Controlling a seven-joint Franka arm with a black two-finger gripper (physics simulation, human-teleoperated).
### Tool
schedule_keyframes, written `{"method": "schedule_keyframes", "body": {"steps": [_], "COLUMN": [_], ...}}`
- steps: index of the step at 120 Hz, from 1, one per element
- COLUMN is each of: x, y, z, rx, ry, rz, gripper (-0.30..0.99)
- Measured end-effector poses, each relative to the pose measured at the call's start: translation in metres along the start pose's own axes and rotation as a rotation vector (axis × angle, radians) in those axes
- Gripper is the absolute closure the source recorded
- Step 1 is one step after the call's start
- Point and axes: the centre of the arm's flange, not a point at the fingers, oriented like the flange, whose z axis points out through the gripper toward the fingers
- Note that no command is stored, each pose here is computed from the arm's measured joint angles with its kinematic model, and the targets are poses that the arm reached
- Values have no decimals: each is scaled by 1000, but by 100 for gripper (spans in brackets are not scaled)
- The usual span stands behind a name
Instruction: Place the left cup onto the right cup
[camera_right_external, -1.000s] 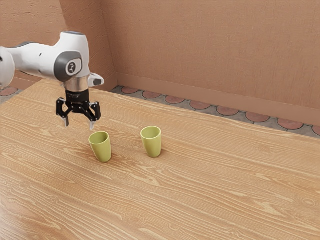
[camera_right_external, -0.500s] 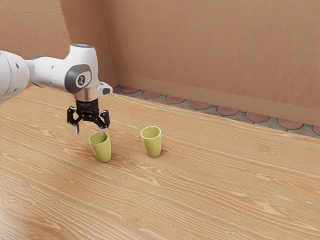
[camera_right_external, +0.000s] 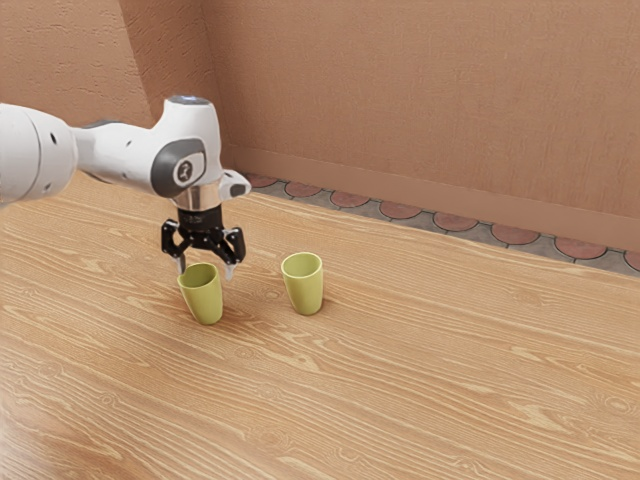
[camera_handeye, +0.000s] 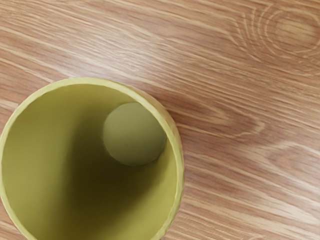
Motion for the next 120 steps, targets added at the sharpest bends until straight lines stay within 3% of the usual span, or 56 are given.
{"method": "schedule_keyframes", "body": {"steps": [104, 120], "x": [2, 3], "y": [8, 9], "z": [51, 54], "rx": [-8, -8], "ry": [-20, -18], "rz": [-3, -3], "gripper": [1, 25]}}
